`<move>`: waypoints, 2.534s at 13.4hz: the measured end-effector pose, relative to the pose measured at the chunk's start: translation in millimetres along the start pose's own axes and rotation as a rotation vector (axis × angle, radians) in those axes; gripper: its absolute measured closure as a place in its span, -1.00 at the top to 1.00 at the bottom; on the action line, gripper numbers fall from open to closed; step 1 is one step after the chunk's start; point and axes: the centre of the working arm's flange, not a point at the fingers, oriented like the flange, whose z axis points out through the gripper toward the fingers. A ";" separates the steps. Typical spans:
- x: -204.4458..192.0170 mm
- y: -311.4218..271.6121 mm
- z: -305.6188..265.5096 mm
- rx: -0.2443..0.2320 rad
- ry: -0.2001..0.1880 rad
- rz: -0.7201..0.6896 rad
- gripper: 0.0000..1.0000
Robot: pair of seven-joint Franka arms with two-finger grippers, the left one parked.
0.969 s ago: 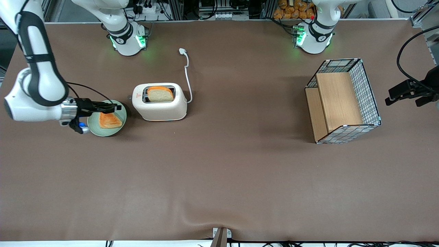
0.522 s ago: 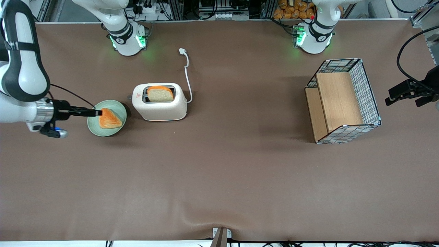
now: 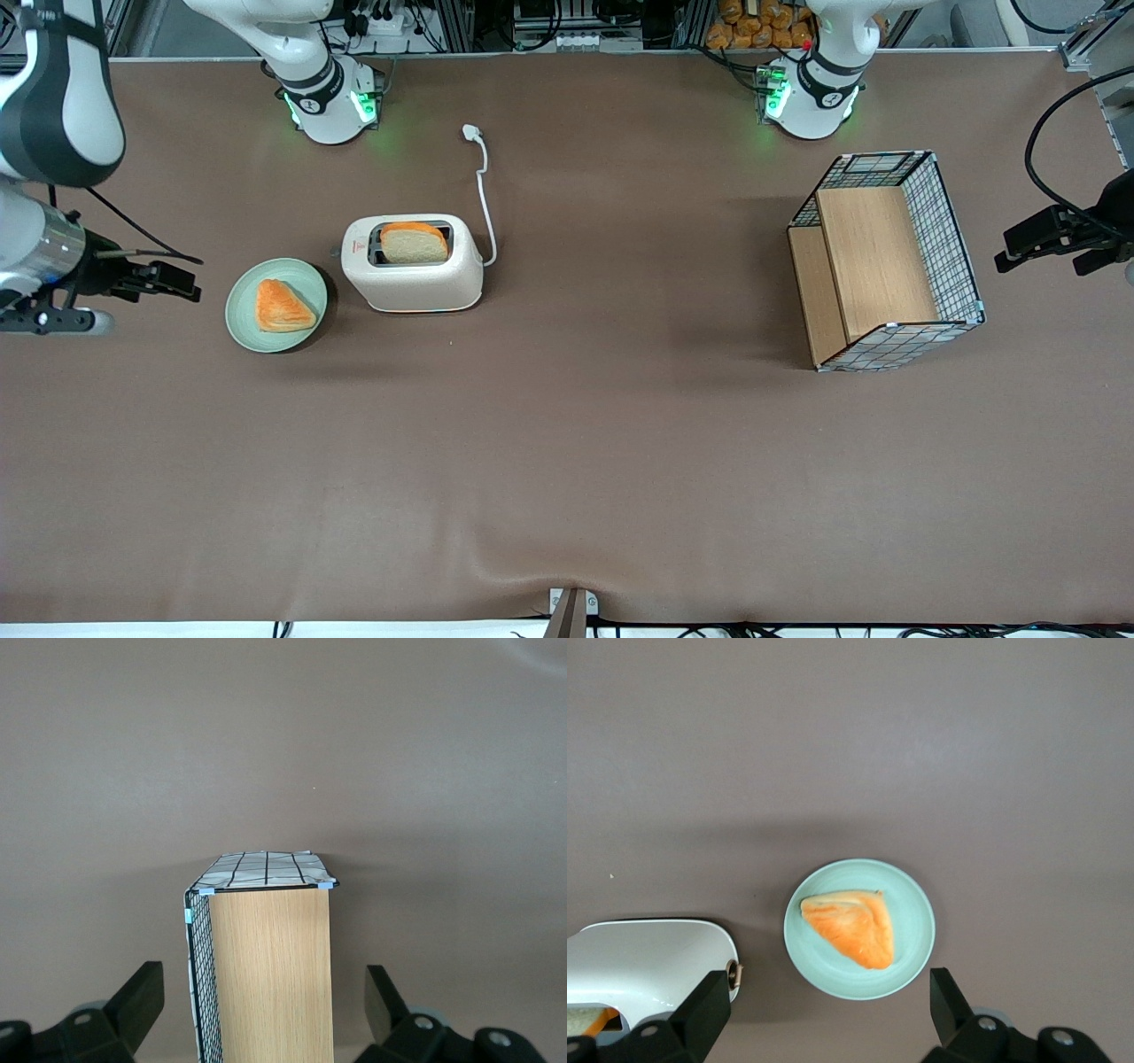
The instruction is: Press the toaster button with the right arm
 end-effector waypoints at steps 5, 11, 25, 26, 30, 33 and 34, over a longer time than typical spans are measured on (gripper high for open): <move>-7.5 4.7 -30.7 -0.008 0.031 -0.030 1.00; -18.5 -19.0 -90.6 -0.005 0.001 0.034 1.00; -34.1 -20.1 -133.4 0.000 -0.050 0.122 1.00; -34.1 -20.1 -133.4 -0.001 -0.050 0.129 1.00; -34.6 -19.9 -133.0 -0.001 -0.055 0.138 1.00; -34.7 -19.4 -132.9 -0.001 -0.055 0.140 1.00; -34.7 -19.4 -132.9 -0.001 -0.055 0.140 1.00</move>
